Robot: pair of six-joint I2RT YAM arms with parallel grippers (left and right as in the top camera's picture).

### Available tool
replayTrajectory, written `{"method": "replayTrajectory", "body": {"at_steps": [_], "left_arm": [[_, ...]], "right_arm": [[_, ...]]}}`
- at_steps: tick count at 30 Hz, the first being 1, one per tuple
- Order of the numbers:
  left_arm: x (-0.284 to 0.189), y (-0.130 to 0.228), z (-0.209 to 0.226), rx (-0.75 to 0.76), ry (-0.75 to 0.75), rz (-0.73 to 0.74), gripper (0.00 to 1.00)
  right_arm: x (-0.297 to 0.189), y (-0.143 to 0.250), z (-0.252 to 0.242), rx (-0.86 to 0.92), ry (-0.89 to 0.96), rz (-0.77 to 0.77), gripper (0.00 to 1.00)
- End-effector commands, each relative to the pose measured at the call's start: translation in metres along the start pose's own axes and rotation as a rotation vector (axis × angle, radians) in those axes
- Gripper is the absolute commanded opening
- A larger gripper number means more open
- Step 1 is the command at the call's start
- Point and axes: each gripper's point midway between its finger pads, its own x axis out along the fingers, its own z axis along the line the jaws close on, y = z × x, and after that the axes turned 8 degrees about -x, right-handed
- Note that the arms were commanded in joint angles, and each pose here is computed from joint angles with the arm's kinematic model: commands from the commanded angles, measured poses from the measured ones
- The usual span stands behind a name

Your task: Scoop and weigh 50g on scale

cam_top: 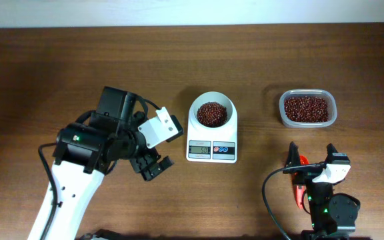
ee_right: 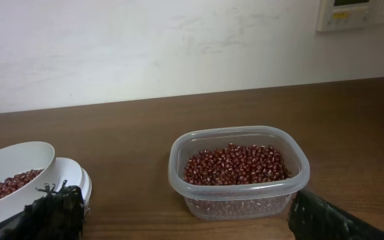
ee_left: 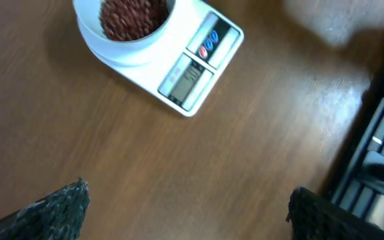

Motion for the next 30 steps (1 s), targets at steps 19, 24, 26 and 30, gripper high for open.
{"method": "replayTrajectory", "body": {"at_steps": [19,24,26,30], "left_arm": [[-0.143,0.128,-0.157,0.239,-0.235,-0.484,0.99],[-0.150,0.146,-0.173,0.297,-0.307,-0.596,0.99],[-0.145,0.159,-0.179,0.332,-0.338,-0.636,0.99],[-0.146,0.157,-0.179,0.329,-0.344,-0.644,0.99]], "right_arm": [[0.000,0.002,0.000,-0.001,0.004,0.002,0.99],[0.000,0.002,0.000,-0.001,0.004,0.002,0.99],[0.000,0.002,0.000,-0.001,0.004,0.002,0.99],[0.000,0.002,0.000,-0.001,0.003,0.002,0.99]]}}
